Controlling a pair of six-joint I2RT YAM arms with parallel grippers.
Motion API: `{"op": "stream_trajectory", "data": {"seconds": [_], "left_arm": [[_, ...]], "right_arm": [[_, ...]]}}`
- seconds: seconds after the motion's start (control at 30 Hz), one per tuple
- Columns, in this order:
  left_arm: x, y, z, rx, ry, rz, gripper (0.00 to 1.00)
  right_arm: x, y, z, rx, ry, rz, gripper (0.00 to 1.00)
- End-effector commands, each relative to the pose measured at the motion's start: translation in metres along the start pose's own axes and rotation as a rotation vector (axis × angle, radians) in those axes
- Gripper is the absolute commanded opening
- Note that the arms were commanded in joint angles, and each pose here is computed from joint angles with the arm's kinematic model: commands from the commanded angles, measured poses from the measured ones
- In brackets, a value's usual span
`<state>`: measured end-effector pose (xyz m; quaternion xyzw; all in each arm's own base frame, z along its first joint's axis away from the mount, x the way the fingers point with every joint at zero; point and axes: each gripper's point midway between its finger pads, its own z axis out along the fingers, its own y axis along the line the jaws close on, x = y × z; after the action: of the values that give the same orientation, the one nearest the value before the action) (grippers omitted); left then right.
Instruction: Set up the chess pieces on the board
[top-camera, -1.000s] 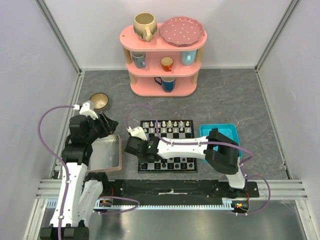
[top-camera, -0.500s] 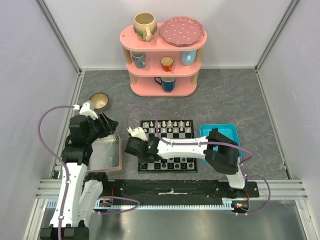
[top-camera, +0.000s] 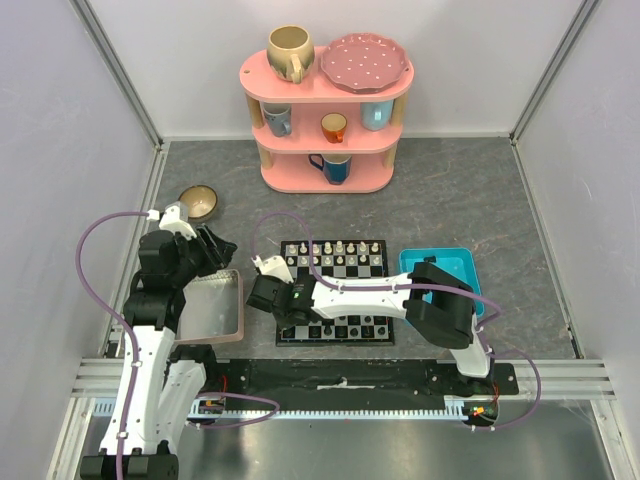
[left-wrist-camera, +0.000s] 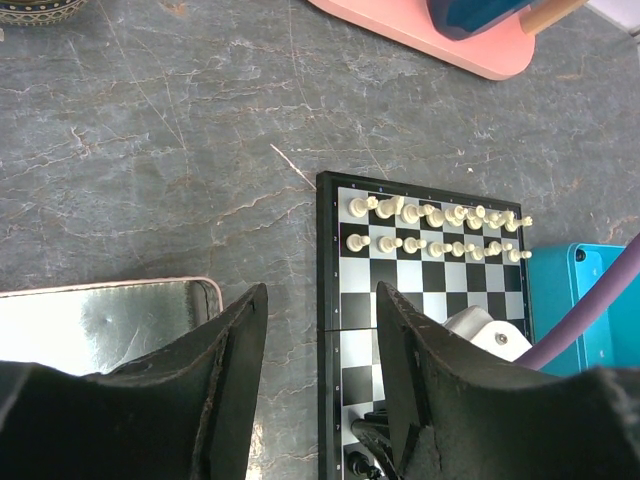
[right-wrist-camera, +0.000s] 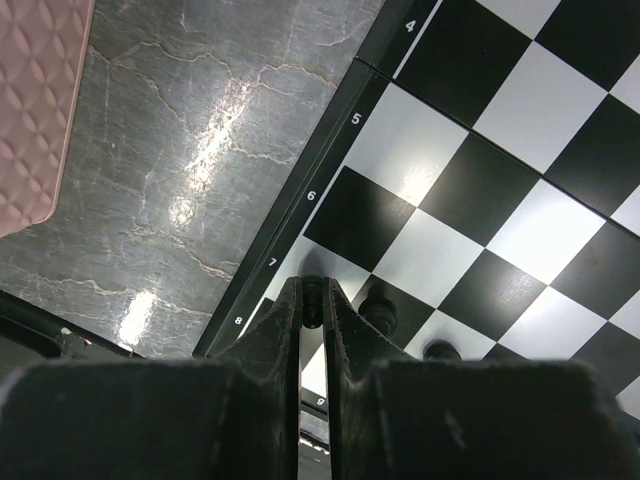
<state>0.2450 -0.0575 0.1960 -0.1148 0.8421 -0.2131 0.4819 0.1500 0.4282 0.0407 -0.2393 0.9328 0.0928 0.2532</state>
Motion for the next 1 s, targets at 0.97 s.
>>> {"op": "stream_trajectory", "data": {"seconds": [0.97], "left_arm": [[-0.009,-0.004,0.0,0.025,-0.038,0.034,0.57]], "right_arm": [[-0.041,0.005,-0.027,-0.011,-0.129,0.065,0.3]]}}
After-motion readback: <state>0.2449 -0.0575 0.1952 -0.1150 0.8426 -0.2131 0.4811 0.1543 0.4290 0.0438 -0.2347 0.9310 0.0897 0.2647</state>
